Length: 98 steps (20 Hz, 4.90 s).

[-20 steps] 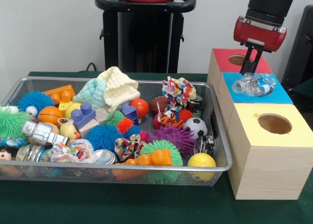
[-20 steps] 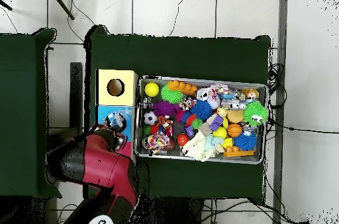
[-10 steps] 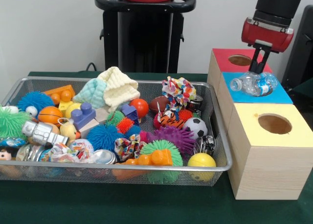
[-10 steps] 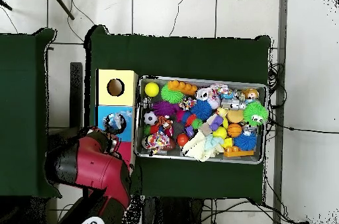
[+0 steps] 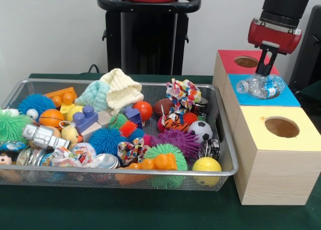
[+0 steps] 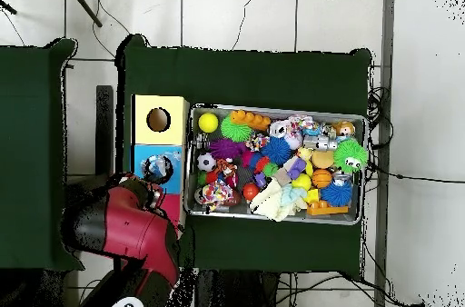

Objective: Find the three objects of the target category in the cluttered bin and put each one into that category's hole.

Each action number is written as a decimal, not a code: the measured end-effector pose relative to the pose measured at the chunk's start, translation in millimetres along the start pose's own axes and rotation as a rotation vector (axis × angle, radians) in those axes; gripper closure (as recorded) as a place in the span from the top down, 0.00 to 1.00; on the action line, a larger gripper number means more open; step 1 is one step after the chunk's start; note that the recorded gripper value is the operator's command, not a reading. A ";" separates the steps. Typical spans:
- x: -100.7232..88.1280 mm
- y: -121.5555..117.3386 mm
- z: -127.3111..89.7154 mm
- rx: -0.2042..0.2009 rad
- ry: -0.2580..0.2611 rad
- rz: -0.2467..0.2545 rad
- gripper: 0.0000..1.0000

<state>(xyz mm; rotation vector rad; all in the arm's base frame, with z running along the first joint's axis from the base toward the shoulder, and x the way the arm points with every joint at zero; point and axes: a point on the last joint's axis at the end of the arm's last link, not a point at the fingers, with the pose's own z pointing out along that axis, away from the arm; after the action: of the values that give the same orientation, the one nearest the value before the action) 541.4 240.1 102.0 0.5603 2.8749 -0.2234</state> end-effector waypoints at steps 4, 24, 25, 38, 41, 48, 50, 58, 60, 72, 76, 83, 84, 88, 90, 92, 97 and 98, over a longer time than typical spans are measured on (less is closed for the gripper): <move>0.4 -0.3 1.5 0.002 0.002 0.002 0.00; -0.7 -9.1 59.0 0.058 0.006 0.026 0.00; -0.7 -8.9 60.0 0.058 0.008 0.029 0.00; -5.1 -8.5 49.9 0.045 0.021 0.042 0.00; -5.9 -7.2 38.8 0.034 0.055 0.051 0.00; -13.2 -10.0 14.4 0.009 0.129 0.081 0.00; -15.8 -11.3 12.1 0.005 0.133 0.087 0.00; -24.5 -12.8 3.4 -0.009 0.122 0.098 0.00; -25.7 -12.3 1.0 -0.013 0.119 0.099 0.00; -28.5 -11.4 0.2 -0.022 0.120 0.103 0.00; -33.6 -7.4 -2.2 -0.029 0.110 0.100 0.00; -47.4 1.6 -12.5 -0.046 0.108 0.094 0.00; -48.9 3.3 -14.1 -0.048 0.111 0.092 0.00; -53.1 9.9 -21.9 -0.062 0.123 0.086 0.00; -54.1 10.6 -24.8 -0.066 0.120 0.085 0.00; -54.7 10.8 -26.0 -0.067 0.119 0.085 0.00; -55.1 11.3 -27.7 -0.069 0.117 0.085 0.00; -55.0 11.5 -27.9 -0.070 0.117 0.085 0.00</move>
<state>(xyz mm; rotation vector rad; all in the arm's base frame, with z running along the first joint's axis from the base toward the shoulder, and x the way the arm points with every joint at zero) 591.0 236.3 140.3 0.7018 2.9488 -0.0793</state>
